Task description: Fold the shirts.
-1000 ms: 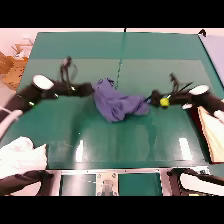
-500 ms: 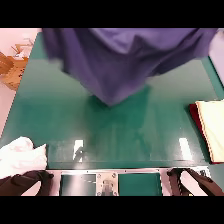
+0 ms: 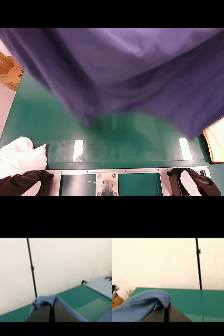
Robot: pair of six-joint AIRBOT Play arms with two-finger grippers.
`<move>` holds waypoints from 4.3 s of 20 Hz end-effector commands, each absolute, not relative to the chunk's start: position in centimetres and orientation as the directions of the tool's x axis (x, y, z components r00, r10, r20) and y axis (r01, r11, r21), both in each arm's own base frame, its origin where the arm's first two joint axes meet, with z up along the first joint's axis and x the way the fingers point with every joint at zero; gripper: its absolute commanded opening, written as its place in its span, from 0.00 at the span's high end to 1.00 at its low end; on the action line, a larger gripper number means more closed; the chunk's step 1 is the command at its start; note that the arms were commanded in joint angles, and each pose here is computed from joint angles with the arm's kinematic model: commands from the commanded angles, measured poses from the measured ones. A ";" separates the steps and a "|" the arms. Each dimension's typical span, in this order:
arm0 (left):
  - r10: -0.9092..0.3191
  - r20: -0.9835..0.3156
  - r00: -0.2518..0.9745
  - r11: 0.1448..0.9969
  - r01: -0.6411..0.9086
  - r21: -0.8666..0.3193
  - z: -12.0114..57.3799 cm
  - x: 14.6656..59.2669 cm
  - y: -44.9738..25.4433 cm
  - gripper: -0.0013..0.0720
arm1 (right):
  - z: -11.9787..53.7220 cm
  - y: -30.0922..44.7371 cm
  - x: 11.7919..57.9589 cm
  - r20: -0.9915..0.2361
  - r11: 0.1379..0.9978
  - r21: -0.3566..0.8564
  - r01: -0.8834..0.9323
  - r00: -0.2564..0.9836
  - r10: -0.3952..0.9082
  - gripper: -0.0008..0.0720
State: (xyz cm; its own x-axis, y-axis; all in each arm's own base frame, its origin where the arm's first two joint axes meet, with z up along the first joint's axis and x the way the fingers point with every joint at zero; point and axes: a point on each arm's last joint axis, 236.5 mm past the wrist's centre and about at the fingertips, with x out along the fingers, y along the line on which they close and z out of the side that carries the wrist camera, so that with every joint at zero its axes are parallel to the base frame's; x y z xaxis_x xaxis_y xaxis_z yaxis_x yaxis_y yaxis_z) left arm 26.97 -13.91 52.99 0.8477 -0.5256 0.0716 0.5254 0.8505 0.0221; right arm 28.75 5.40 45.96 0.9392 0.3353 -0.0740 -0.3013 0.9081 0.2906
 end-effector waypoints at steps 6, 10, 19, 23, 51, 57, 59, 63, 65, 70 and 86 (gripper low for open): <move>-0.426 -0.441 0.790 0.897 0.431 -0.095 27.4 49.1 -16.6 0.96 | 19.1 0.5 45.0 -0.480 0.869 0.490 -0.067 0.812 0.333 0.96; -0.489 -0.553 0.675 0.872 0.386 -0.300 14.2 55.7 -20.0 0.96 | 7.5 -1.2 50.3 -0.597 0.824 0.563 0.068 0.723 0.348 0.96; -0.509 -0.754 0.416 0.860 0.272 -0.431 10.4 52.5 -13.3 0.15 | 5.0 -7.4 47.4 -0.687 0.810 0.568 0.147 0.627 0.367 0.51; -0.496 -0.859 0.128 0.868 0.102 -0.486 7.6 45.5 -7.0 0.15 | 5.6 -10.3 42.2 -0.703 0.774 0.593 0.223 0.612 0.362 0.54; -0.673 -0.709 0.211 0.691 -0.166 -0.704 -8.7 32.4 -9.7 0.96 | -2.8 -14.1 27.2 -0.829 0.674 0.543 0.501 0.447 0.336 0.39; -0.652 -0.717 0.246 0.701 -0.165 -0.694 -8.9 33.3 -9.3 0.96 | -8.7 -8.9 21.1 -0.846 0.659 0.523 0.540 0.236 0.478 0.34; -0.656 -0.715 0.243 0.698 -0.165 -0.696 -8.8 33.2 -9.4 0.96 | -10.9 -7.1 20.7 -0.835 0.635 0.530 0.562 0.215 0.507 0.34; -0.659 -0.713 0.239 0.697 -0.164 -0.698 -8.8 33.1 -9.4 0.96 | -13.2 -4.2 20.5 -0.821 0.663 0.528 0.530 0.118 0.559 0.34; -0.664 -0.711 0.232 0.694 -0.163 -0.701 -8.7 32.9 -9.6 0.96 | -13.9 -3.2 20.8 -0.825 0.692 0.520 0.501 0.084 0.559 0.34; -0.669 -0.708 0.227 0.691 -0.163 -0.704 -8.6 32.8 -9.7 0.96 | -14.0 -3.7 22.1 -0.844 0.717 0.507 0.478 0.105 0.526 0.35; -0.747 -0.175 0.642 0.639 0.619 -0.456 35.9 32.4 -13.8 0.96 | 34.1 -1.1 33.6 -0.203 0.842 0.476 -0.252 0.901 0.384 0.96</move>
